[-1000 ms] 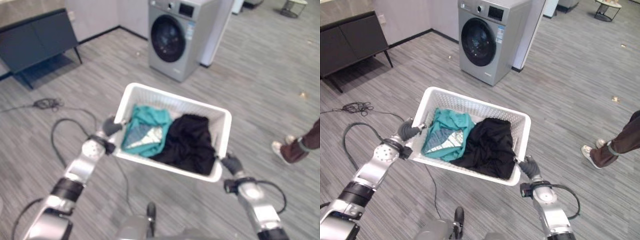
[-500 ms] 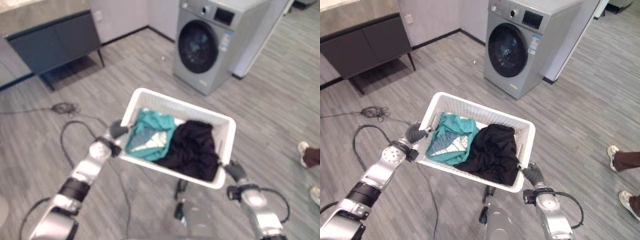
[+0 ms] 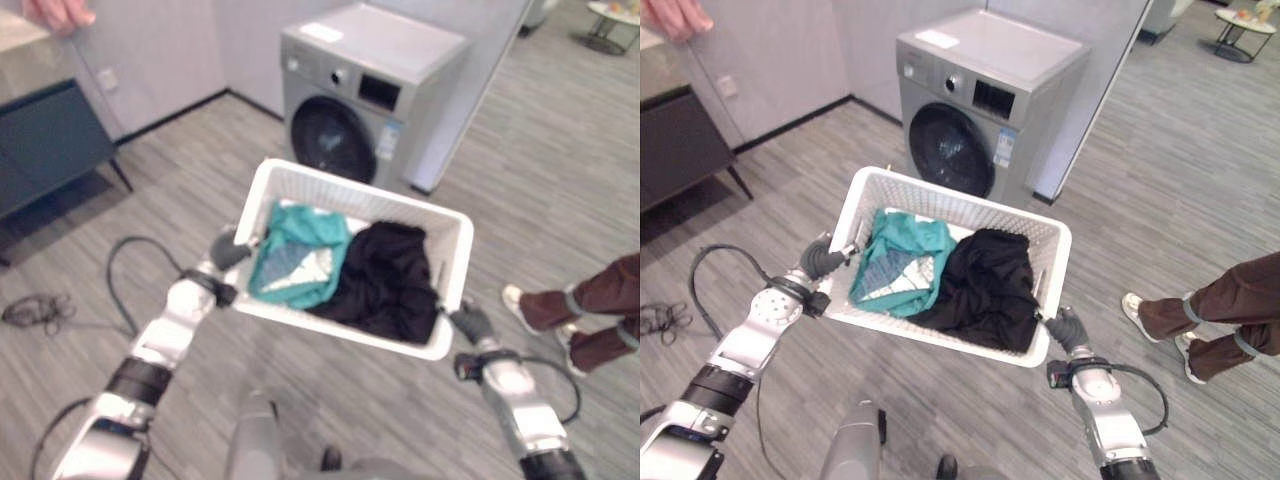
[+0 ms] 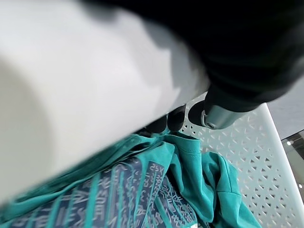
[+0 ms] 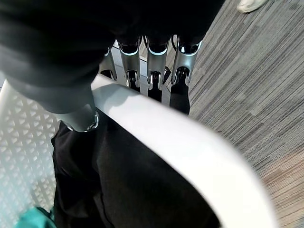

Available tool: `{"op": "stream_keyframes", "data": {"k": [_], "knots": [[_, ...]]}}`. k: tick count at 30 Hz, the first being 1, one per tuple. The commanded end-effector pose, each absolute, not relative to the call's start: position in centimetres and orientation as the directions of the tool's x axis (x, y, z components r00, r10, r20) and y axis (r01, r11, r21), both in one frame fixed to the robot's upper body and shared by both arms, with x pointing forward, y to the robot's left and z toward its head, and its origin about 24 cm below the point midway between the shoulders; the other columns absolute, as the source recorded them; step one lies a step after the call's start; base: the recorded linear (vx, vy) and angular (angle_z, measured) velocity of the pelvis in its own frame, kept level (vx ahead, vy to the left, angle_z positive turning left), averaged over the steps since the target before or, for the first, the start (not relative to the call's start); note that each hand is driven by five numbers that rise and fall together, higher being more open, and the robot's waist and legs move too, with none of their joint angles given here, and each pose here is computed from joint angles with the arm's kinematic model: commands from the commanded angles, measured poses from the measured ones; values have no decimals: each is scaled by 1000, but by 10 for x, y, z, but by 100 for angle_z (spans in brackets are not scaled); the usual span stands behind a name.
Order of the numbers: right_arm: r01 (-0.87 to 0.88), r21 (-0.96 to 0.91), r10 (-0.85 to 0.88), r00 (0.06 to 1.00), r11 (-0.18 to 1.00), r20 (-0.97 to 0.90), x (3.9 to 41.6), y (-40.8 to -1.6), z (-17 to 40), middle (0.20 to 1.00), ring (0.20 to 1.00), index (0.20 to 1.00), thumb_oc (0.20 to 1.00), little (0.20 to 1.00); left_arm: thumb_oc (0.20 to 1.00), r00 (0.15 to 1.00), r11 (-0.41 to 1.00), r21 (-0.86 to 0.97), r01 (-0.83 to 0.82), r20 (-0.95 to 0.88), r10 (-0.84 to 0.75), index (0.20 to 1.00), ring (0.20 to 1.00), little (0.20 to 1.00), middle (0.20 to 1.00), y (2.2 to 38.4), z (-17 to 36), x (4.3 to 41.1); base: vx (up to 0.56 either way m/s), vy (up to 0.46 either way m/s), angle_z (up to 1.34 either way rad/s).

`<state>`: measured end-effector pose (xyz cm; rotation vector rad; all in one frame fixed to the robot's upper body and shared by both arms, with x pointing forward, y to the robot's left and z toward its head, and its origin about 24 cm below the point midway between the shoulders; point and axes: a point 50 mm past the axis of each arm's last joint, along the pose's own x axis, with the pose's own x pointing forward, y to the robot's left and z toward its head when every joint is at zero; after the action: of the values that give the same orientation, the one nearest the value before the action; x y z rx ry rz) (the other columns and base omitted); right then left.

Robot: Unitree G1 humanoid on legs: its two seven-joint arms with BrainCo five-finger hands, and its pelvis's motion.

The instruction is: Grab the laundry basket,head to the washer,open it,put in the laundry and shut it.

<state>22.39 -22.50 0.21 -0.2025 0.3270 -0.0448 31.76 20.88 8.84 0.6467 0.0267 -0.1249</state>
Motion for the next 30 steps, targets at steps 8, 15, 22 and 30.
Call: {"op": "stream_keyframes", "data": {"k": [8, 15, 22, 30], "knots": [[71, -197, -97, 987, 978, -126, 237, -239, 38, 200, 200, 200, 200, 200, 200, 990, 797, 603, -35, 129, -54, 200, 200, 200, 200, 230, 130, 320, 329, 33, -18], [7, -191, -40, 985, 982, -169, 239, -229, 29, 200, 200, 200, 200, 200, 200, 994, 768, 639, -52, 105, -21, 200, 200, 200, 200, 246, 126, 312, 324, 138, 2], [40, -217, -82, 979, 975, -188, 235, -240, 26, 200, 200, 200, 200, 200, 200, 992, 764, 643, -60, 122, -25, 200, 200, 200, 200, 245, 132, 313, 170, 42, 14], [59, -238, -113, 969, 969, -220, 227, -253, 19, 200, 200, 200, 200, 200, 200, 996, 751, 657, -60, 94, -2, 200, 200, 200, 200, 253, 121, 305, 148, -98, 25]]}}
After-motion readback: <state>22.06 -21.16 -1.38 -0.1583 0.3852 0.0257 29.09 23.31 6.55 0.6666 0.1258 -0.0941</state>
